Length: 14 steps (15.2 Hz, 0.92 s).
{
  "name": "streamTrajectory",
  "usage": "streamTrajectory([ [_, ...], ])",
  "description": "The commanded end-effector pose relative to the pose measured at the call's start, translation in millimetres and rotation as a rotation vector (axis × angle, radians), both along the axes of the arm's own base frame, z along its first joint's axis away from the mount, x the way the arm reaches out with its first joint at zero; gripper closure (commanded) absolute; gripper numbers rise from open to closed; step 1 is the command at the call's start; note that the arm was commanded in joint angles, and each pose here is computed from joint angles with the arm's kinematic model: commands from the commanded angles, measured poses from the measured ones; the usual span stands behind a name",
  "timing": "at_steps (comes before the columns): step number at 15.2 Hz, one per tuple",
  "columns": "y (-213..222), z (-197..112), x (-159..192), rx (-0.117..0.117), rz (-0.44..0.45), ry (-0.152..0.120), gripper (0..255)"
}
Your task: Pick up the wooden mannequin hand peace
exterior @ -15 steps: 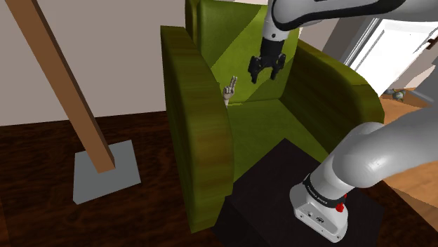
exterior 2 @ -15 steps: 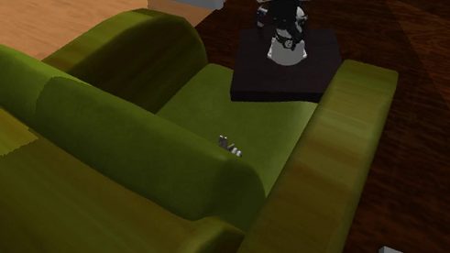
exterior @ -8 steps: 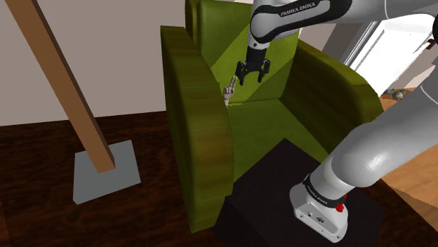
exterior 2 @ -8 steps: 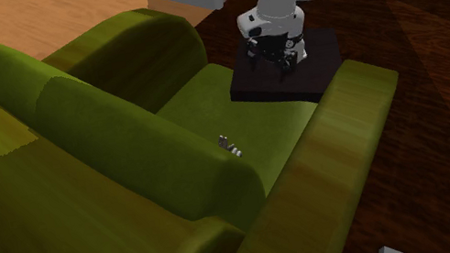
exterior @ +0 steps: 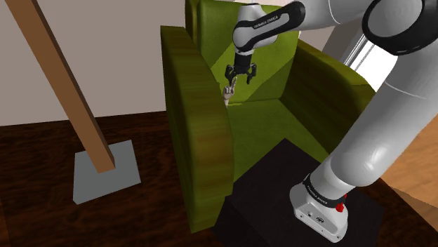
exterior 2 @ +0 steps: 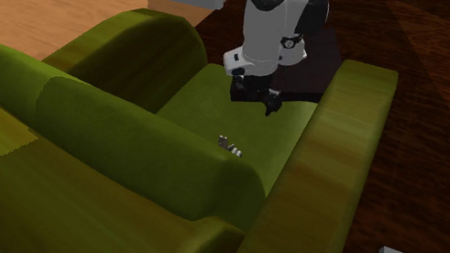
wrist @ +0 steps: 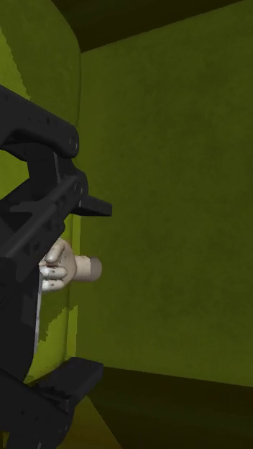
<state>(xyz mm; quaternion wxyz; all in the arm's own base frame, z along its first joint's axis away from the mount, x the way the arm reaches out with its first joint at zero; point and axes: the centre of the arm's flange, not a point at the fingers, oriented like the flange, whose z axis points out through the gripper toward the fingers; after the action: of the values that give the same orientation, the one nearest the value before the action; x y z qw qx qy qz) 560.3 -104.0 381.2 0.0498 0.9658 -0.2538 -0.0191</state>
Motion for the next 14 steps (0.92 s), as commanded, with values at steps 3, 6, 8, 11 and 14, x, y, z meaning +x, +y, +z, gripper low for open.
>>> streamTrajectory([
  [3, -20.9, -30.9, 40.3, -0.015, -0.051, -0.008, 0],
  [6, -37.6, -52.2, 68.1, -0.025, -0.089, -0.014, 0],
  [8, -48.5, -65.2, 85.1, -0.032, -0.112, -0.018, 0],
  [11, -48.5, -81.1, 85.1, -0.032, -0.112, -0.018, 0],
  [14, -48.5, -96.9, 85.1, -0.032, -0.112, -0.018, 0],
])
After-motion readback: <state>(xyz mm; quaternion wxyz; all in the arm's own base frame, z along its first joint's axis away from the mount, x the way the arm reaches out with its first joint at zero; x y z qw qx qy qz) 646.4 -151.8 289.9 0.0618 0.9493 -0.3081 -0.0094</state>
